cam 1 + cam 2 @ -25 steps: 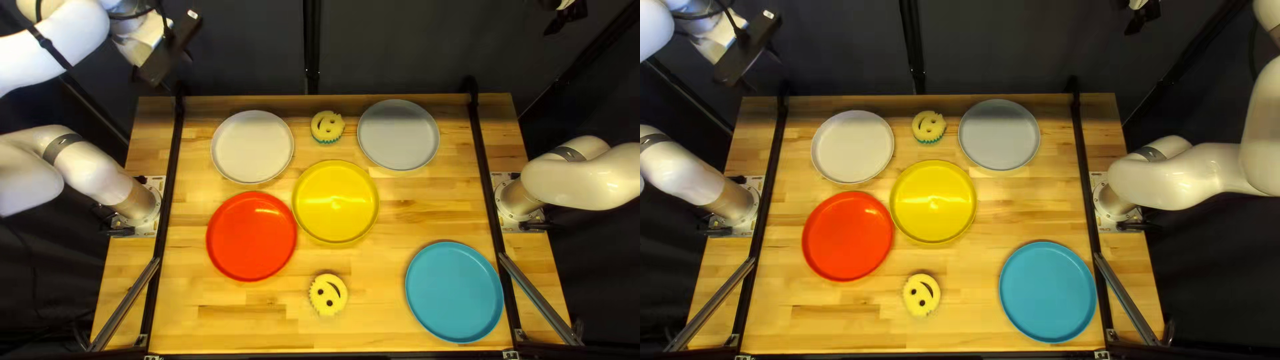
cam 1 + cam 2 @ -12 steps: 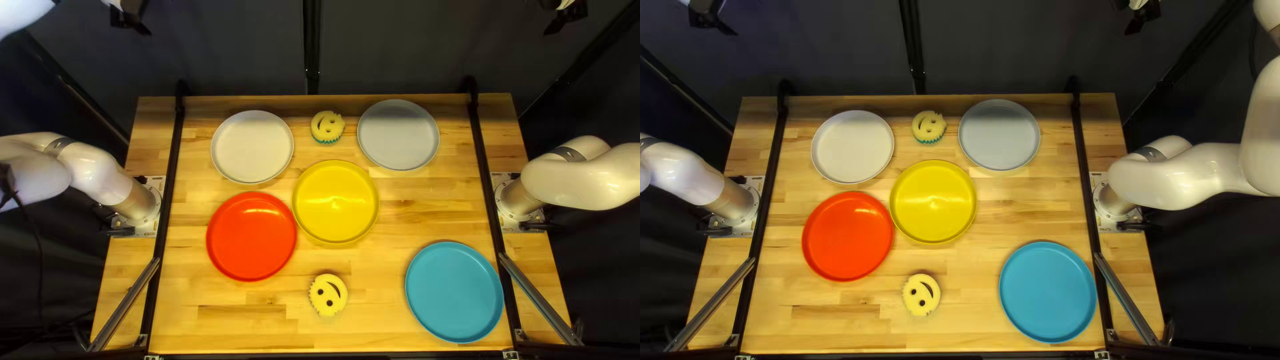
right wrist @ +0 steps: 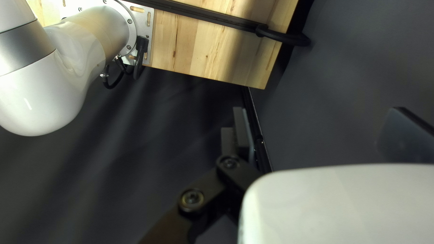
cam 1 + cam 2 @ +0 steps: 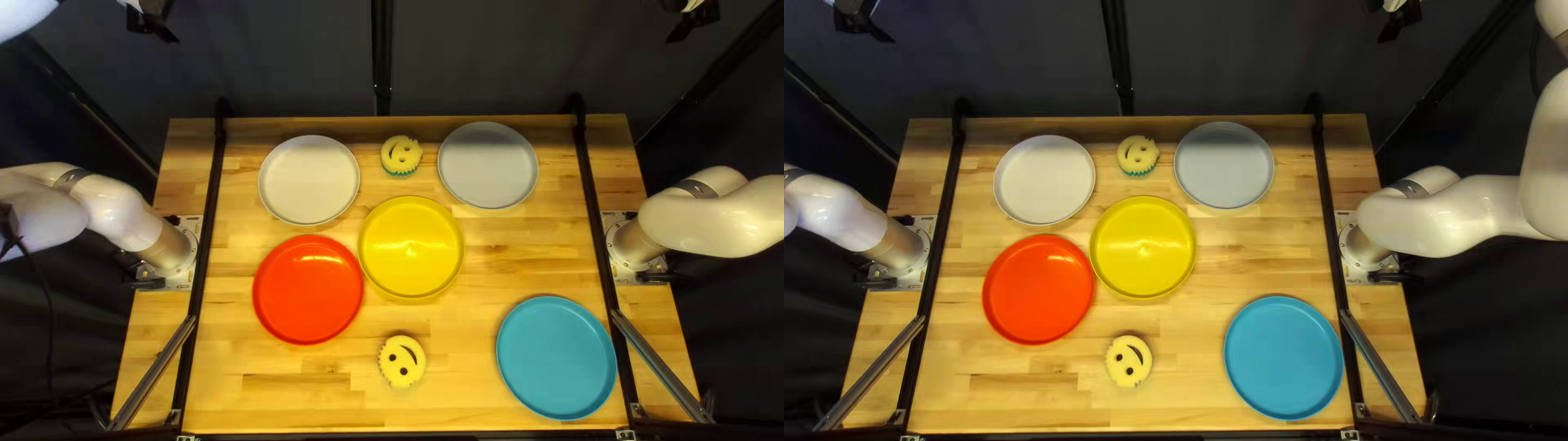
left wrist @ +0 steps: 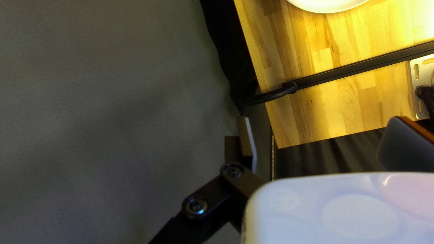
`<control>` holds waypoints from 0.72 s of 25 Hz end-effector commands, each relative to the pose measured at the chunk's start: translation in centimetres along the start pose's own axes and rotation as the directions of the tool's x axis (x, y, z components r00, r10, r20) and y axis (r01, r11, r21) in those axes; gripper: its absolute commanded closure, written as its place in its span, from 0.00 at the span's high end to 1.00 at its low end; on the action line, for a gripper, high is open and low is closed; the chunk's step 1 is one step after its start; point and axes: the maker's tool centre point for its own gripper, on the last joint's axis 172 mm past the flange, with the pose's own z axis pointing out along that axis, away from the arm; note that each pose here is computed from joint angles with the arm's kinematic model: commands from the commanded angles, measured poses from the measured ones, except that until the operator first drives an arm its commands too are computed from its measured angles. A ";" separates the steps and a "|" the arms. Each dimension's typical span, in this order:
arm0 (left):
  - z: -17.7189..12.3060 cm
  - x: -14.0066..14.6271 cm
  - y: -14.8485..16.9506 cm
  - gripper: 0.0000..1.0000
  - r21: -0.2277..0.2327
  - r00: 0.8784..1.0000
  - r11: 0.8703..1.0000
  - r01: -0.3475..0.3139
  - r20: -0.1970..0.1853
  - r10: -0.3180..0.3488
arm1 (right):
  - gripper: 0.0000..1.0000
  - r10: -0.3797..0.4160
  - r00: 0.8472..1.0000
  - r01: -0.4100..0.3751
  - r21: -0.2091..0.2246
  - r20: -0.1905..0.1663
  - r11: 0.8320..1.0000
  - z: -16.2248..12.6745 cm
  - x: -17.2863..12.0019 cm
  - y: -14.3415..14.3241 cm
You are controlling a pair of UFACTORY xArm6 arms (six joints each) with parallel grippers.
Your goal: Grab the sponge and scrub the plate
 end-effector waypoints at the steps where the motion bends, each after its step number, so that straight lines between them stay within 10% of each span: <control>1: 0.0 0.0 0.0 1.00 0.000 1.000 1.000 0.000 0.000 0.000 | 1.00 -0.003 1.000 0.003 -0.002 0.010 1.000 0.1 -0.4 -0.1; 10: 0.0 0.0 0.0 1.00 0.000 1.000 1.000 0.000 0.000 0.000 | 1.00 0.032 0.997 -0.032 -0.007 -0.065 0.999 3.6 2.6 -1.5; 18: 0.0 0.0 0.0 1.00 0.000 1.000 1.000 0.000 0.000 0.000 | 1.00 -0.015 0.992 0.013 -0.011 -0.125 1.000 8.2 11.3 -1.4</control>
